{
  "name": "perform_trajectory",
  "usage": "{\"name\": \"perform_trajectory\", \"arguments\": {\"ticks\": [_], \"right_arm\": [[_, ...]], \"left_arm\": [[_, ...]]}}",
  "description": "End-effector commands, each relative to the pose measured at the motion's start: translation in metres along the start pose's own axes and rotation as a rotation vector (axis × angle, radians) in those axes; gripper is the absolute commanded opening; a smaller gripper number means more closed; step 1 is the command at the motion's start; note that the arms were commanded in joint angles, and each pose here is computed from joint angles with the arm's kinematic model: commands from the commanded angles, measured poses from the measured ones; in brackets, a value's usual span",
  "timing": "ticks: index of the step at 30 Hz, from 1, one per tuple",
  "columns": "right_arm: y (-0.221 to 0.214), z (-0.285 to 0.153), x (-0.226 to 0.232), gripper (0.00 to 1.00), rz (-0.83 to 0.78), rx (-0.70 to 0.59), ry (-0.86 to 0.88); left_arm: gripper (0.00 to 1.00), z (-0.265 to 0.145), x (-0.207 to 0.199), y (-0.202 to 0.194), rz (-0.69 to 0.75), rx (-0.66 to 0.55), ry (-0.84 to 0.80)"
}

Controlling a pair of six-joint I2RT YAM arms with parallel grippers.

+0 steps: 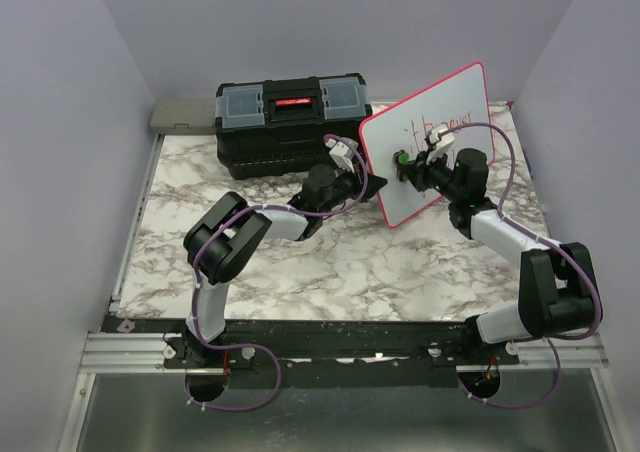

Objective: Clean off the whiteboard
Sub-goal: Erase the whiteboard at the whiteboard stand.

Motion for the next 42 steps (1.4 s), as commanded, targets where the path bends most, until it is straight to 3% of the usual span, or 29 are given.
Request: {"name": "perform_trajectory", "arguments": {"ticks": [1,3,5,8,10,13,16,20,22,26,30,36,42], "right_arm": [[-0.004,-0.004,-0.056,0.01,0.033,0.058,-0.352],[-0.006,-0.003,-0.055,0.01,0.017,0.074,-0.332],[-0.013,0.001,-0.039,0.01,-0.022,0.123,-0.201],[-0.021,-0.001,0.019,0.01,-0.108,0.143,0.25],[-0.019,-0.007,0.041,0.01,-0.123,0.096,0.393],[-0.002,-0.004,0.022,0.01,-0.065,-0.004,0.19],[0.018,-0.005,-0.025,0.01,0.034,-0.085,-0.169],[0.018,-0.007,-0.059,0.01,0.102,-0.069,-0.4],[0.01,-0.002,-0.06,0.01,0.089,-0.022,-0.388],[0.001,0.01,-0.041,0.01,0.046,0.055,-0.206],[0.018,0.017,-0.014,0.01,0.01,-0.019,-0.021],[0.058,0.026,-0.022,0.01,0.033,-0.115,-0.063],[0.051,0.036,-0.049,0.01,0.099,-0.041,-0.215]], "left_arm": [[0.0,0.001,-0.048,-0.012,0.083,0.059,-0.183],[0.0,0.001,-0.047,-0.013,0.08,0.062,-0.183],[0.0,0.002,-0.048,-0.012,0.078,0.063,-0.187],[0.0,0.003,-0.048,-0.012,0.078,0.064,-0.188],[0.0,0.002,-0.048,-0.012,0.08,0.066,-0.187],[0.0,0.002,-0.047,-0.013,0.082,0.068,-0.185],[0.0,0.003,-0.048,-0.015,0.077,0.073,-0.193],[0.0,0.003,-0.049,-0.015,0.078,0.076,-0.195],[0.0,0.003,-0.049,-0.014,0.08,0.075,-0.196],[0.0,0.003,-0.05,-0.014,0.077,0.076,-0.197],[0.0,0.004,-0.05,-0.018,0.075,0.085,-0.201],[0.0,0.003,-0.049,-0.02,0.071,0.088,-0.199],[0.0,0.0,-0.049,-0.019,0.078,0.085,-0.198]]}}
Point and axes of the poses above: each gripper's point midway between its finger pads, its own z axis out along the fingers, its own x axis along the line the jaws close on, y = z × x, the point moved 3 cm from there along -z, back along the fingers, and after that the axes turned 6 degrees about -z, right-handed, at the moved point
